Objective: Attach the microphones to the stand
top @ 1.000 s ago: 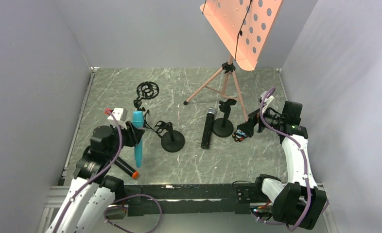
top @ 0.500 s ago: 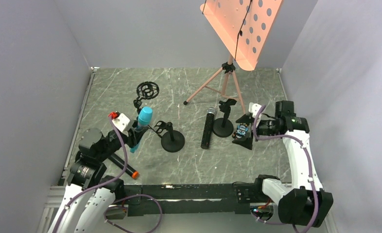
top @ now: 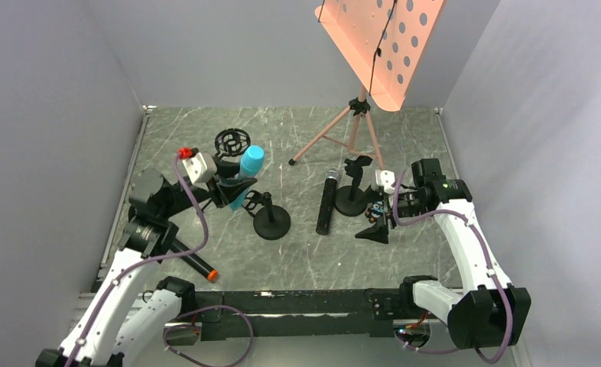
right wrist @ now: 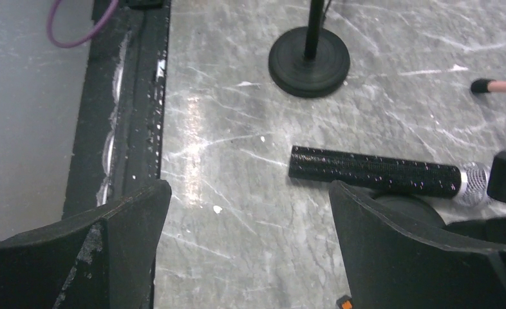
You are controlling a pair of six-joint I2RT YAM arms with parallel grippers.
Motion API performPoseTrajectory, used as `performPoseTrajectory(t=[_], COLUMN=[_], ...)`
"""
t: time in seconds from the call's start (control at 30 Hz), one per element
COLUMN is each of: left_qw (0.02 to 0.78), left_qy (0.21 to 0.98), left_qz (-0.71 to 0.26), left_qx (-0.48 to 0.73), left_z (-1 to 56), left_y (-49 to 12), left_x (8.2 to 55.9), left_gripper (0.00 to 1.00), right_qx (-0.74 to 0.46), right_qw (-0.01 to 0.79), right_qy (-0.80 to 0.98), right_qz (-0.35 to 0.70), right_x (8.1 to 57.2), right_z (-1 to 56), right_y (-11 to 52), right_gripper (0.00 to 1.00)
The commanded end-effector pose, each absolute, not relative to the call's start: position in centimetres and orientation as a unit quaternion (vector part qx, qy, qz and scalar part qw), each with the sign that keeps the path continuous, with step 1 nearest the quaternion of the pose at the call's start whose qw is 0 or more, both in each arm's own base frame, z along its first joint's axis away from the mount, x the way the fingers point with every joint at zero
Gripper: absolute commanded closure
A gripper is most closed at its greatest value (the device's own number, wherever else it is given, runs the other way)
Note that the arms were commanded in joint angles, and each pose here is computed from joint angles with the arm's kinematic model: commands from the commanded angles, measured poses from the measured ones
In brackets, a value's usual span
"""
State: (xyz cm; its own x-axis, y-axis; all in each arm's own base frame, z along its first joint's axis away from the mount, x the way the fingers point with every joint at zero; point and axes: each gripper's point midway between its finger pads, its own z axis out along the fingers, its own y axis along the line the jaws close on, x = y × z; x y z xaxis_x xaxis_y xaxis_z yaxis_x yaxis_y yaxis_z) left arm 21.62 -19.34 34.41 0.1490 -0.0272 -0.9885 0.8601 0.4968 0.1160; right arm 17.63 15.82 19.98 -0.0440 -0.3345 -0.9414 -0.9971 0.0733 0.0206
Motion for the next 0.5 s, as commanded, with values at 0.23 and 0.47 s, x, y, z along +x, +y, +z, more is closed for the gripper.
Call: performPoseTrajectory(t=[0.23,0.47], left_qw=[0.664,0.646], left_qy=[0.452,0.447], left_qz=[-0.430,-0.455], left_qx=[0.412,0.418], left_z=[40.9,40.4], left_y=[-22.5,-24.1], left_x=[21.2,21.7], left_gripper=[1.00,1.00], right_qx=[-0.594,-0.595], right_qw=[0.419,0.410], right_qy=[0.520,0.520], right_qz=[0.449,0.455], right_x=[17.2,17.4], right_z=[24.2,23.8], right_y=[18.9,19.3], right_gripper=[0.00,0.00])
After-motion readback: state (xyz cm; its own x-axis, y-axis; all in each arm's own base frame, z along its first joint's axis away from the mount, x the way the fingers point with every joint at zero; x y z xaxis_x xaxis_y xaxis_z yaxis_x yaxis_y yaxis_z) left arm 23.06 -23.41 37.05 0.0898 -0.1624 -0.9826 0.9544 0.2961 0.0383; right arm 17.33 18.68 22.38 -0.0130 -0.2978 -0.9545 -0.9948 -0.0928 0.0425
